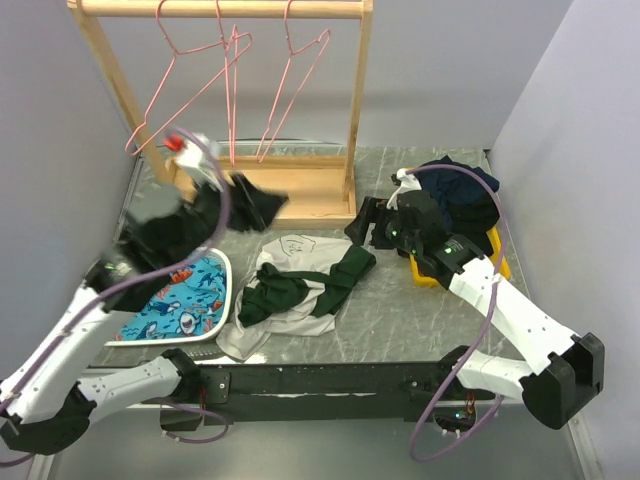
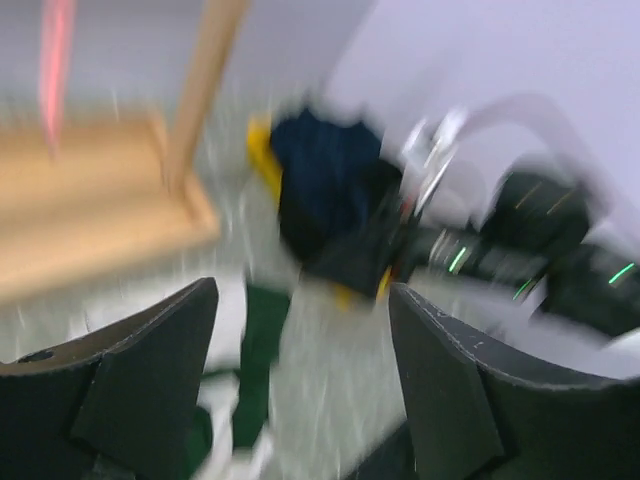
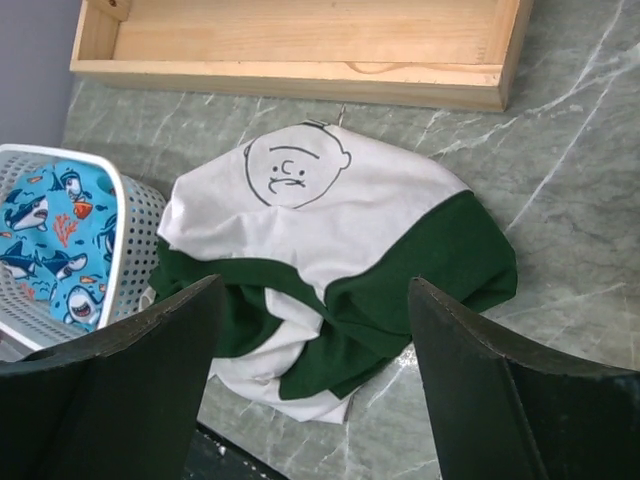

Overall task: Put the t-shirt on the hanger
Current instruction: Pick up the hanger from the clothesline.

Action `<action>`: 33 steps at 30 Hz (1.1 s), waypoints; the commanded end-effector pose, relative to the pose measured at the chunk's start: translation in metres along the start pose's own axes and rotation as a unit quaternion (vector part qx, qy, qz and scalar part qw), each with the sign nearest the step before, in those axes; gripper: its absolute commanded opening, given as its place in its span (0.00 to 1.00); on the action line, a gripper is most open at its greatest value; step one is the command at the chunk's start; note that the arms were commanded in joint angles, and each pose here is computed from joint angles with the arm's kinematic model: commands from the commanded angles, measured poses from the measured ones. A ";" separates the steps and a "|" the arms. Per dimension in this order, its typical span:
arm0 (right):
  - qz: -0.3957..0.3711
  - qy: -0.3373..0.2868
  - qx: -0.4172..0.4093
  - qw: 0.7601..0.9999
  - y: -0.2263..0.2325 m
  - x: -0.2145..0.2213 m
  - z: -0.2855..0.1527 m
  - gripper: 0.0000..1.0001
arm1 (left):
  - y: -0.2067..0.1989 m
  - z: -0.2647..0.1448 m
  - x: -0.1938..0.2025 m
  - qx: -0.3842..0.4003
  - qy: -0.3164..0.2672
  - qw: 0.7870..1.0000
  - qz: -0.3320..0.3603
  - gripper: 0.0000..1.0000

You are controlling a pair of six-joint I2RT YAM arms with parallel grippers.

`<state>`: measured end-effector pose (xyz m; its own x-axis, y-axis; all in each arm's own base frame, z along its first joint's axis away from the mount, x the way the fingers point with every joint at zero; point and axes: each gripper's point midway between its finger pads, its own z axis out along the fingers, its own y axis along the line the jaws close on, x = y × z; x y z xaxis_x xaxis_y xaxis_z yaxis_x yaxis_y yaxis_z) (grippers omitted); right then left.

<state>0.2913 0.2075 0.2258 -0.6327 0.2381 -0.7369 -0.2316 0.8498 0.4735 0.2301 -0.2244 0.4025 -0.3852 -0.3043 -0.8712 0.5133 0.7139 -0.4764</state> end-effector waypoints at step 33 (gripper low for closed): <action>-0.017 0.010 -0.062 0.998 0.017 0.009 0.007 0.83 | 0.116 0.172 -0.122 -0.219 -0.047 0.956 0.191 0.50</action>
<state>0.2841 0.2230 0.2042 -0.6805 0.1931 -0.7069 -0.2905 0.8145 0.5021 0.4651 -0.2242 0.4237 -0.2011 -0.0211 -0.9793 0.2628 0.9619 -0.0747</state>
